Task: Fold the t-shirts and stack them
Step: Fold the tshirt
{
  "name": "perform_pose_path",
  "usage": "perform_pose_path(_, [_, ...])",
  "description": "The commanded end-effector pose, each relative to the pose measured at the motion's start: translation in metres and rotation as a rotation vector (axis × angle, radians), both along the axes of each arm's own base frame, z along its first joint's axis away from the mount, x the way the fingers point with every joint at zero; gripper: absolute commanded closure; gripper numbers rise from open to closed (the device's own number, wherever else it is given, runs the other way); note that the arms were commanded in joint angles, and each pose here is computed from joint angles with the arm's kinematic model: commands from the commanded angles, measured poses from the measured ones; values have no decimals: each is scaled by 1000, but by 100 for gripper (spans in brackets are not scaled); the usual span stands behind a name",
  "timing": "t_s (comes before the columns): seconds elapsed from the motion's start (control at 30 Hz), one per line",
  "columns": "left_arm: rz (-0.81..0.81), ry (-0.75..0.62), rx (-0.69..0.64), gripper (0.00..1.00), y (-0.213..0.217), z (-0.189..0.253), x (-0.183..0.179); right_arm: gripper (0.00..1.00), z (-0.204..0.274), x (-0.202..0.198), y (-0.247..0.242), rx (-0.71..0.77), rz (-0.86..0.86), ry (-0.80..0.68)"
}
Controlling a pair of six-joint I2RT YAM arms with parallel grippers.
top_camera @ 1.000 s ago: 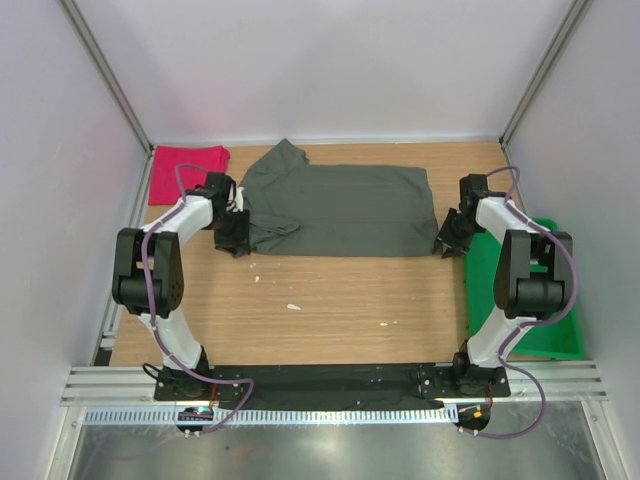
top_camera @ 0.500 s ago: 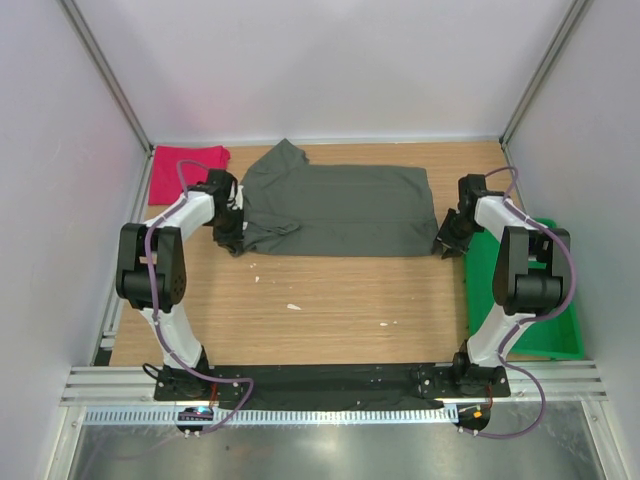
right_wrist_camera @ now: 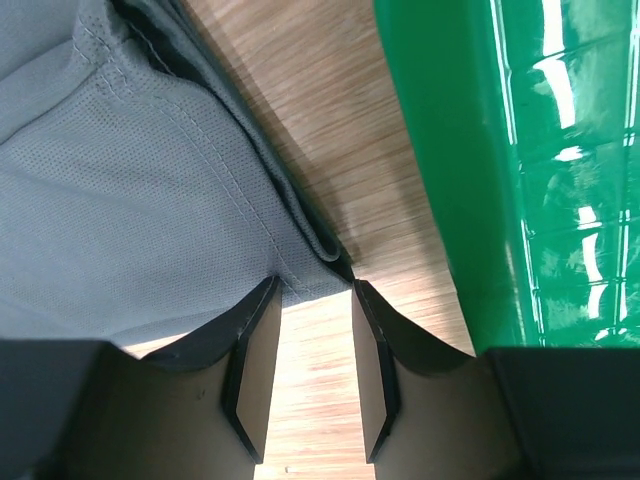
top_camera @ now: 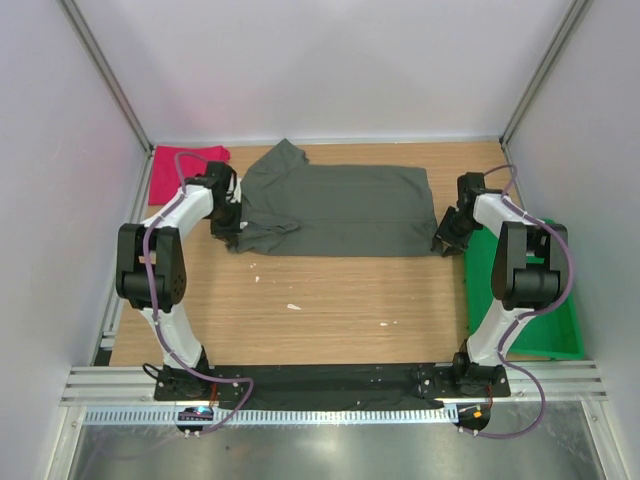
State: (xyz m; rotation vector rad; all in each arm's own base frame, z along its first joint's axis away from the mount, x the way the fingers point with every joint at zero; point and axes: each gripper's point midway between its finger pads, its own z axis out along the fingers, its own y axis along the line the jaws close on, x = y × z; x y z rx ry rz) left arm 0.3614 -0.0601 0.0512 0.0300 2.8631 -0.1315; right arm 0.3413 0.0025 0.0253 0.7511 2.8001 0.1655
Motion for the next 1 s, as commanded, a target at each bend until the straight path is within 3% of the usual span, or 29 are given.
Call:
perform_pose_path(0.0, [-3,-21,32,100,5,13,9,60,13,19,-8,-36,-13,-57])
perform_pose_path(0.53, [2,90,89,97,12,-3,12,58,-1,18,-10,-46,-5,-23])
perform_pose_path(0.67, [4,90,108,94,16,-5,14,66,-1,17,-14,-66,0,-18])
perform_pose_path(0.87, [-6,103,127,93,19,-7,15,99,3,5,-22,-122,-2,-18])
perform_pose_path(0.97, [-18,130,148,94,22,-12,12,99,-3,-8,-31,-180,-14,14])
